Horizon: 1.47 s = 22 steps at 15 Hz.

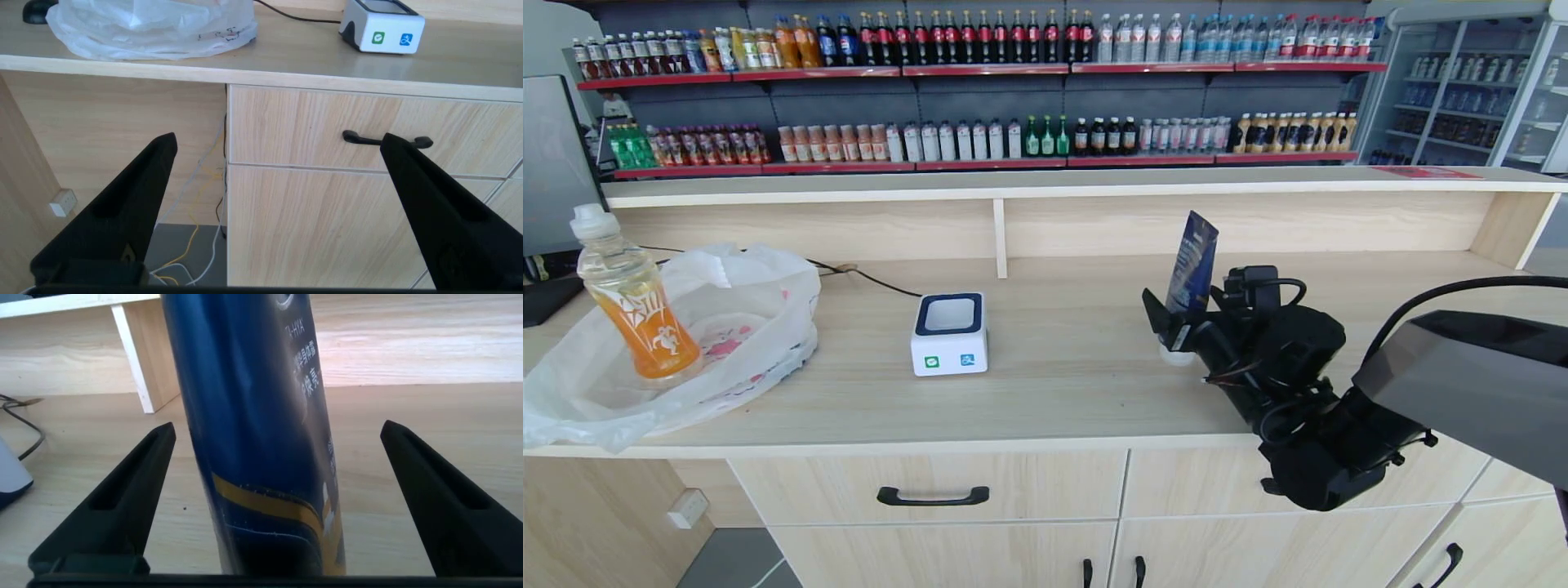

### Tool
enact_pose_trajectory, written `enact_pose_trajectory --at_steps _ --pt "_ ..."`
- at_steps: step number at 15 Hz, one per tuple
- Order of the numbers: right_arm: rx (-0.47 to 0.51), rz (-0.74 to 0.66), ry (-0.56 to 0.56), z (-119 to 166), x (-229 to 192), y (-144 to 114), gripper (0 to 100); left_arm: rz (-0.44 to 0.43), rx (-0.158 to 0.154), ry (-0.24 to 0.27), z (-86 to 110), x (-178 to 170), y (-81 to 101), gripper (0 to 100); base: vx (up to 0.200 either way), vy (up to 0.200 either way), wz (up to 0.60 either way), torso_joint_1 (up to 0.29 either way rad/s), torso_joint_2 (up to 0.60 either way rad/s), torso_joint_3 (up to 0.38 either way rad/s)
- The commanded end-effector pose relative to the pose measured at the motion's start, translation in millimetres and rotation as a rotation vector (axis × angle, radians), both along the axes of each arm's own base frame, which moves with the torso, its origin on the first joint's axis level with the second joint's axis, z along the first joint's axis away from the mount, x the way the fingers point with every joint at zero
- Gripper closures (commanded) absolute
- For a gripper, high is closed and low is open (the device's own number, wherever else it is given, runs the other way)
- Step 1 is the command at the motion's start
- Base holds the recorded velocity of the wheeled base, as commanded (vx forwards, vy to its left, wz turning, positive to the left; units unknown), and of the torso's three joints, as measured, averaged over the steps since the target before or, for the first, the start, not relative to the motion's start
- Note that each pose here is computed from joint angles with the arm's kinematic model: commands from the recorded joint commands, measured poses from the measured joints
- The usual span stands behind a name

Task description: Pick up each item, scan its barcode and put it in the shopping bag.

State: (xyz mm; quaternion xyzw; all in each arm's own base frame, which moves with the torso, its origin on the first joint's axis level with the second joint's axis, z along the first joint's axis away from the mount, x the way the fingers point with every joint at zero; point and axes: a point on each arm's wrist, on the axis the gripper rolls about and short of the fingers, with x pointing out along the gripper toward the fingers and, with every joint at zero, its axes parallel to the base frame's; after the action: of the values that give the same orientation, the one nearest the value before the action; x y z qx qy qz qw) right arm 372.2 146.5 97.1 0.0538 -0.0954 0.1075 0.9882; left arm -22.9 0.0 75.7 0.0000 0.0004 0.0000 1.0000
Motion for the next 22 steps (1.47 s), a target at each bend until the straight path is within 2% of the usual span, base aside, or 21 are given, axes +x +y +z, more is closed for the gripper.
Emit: enact_pose_trajectory --at_steps 1,2,12,18,22 --pt "-0.003 0.0 0.008 -4 1 1 0 0.0 0.0 0.001 -0.3 0 0.0 0 0.0 0.0 0.0 0.0 0.0 0.0" --pt "-0.003 0.0 0.009 -4 1 0 100 0.0 0.0 -0.001 0.1 0 0.0 0 0.0 0.0 0.0 0.0 0.0 0.0" --pt "0.022 -0.009 -0.003 4 -1 -5 100 0.0 0.0 0.001 -0.3 0 0.0 0 0.0 0.0 0.0 0.0 0.0 0.0" --pt "0.049 -0.005 -0.063 44 -29 -16 100 0.0 0.0 0.001 -0.3 0 0.0 0 0.0 0.0 0.0 0.0 0.0 0.0" --pt "0.064 -0.029 -0.078 68 -63 -38 100 0.0 0.0 -0.001 0.1 0 0.0 0 0.0 0.0 0.0 0.0 0.0 0.0"
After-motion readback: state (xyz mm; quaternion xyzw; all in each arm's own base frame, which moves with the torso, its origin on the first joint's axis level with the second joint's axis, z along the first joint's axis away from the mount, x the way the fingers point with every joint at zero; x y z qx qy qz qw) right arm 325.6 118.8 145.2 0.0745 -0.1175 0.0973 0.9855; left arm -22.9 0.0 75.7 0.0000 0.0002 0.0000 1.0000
